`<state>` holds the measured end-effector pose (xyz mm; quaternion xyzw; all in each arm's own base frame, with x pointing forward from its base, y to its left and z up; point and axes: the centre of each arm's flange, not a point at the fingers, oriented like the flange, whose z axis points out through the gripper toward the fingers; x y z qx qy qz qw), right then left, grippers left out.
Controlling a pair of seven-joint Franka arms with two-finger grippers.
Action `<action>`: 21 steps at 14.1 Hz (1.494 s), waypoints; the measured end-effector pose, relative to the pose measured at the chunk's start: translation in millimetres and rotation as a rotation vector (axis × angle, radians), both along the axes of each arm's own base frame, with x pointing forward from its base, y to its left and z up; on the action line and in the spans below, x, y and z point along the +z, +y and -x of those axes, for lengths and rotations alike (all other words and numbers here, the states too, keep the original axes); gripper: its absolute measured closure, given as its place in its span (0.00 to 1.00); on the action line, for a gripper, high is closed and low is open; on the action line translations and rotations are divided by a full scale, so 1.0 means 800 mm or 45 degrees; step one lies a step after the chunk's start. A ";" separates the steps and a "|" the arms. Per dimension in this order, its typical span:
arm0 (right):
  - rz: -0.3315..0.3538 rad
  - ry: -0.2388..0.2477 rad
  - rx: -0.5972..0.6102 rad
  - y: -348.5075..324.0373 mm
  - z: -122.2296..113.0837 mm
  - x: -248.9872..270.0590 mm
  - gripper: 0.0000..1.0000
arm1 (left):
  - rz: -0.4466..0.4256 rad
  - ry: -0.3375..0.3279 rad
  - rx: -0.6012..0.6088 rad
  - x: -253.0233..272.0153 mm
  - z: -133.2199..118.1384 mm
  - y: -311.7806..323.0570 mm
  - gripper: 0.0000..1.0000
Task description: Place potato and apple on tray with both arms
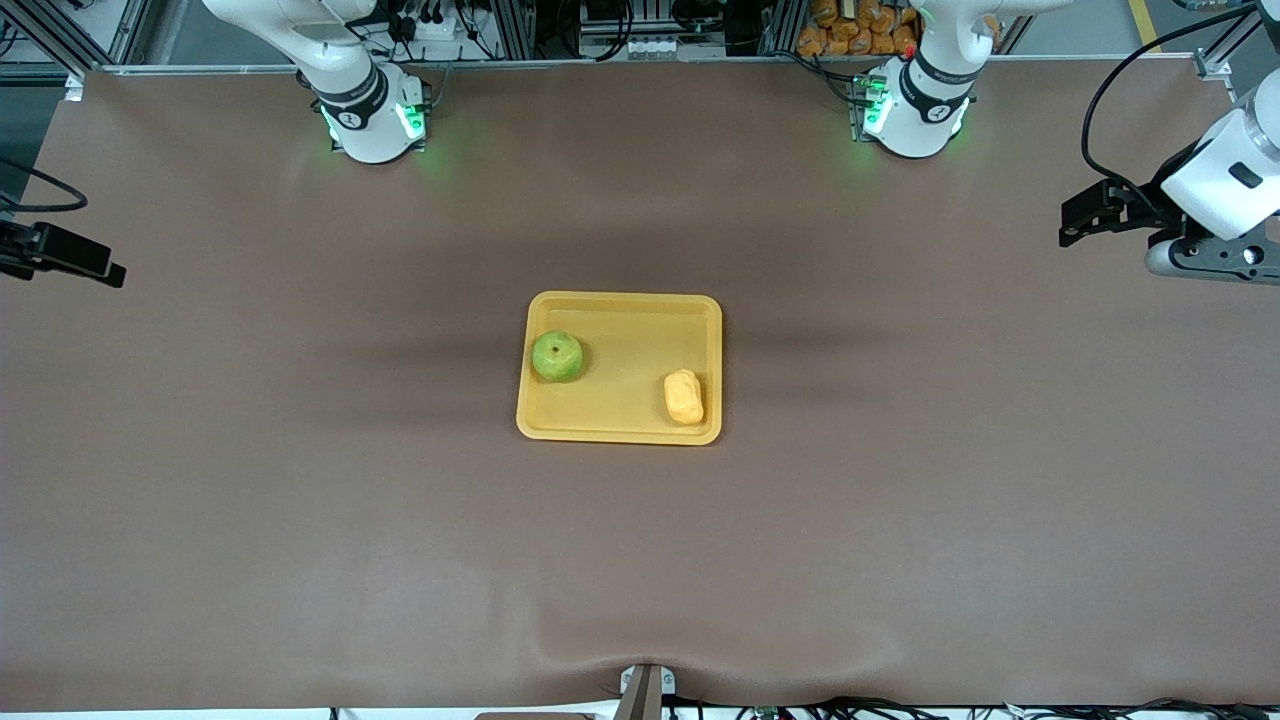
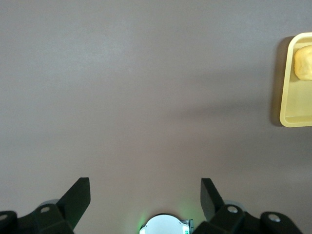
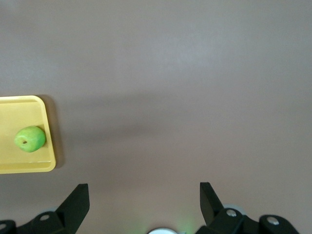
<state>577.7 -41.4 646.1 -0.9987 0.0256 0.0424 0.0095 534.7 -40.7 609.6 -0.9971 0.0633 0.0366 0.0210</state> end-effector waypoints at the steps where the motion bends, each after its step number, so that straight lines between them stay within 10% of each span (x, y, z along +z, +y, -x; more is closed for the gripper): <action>1: -0.007 -0.030 0.046 -0.012 0.007 -0.007 0.00 | 0.000 0.001 0.000 -0.001 0.000 0.000 0.00; 7: -0.044 0.003 0.092 -0.032 0.068 -0.031 0.00 | 0.000 0.002 0.001 -0.001 -0.001 0.000 0.00; 21: 0.006 -0.049 0.141 -0.011 0.064 -0.003 0.00 | 0.002 -0.025 0.002 0.003 -0.003 0.001 0.00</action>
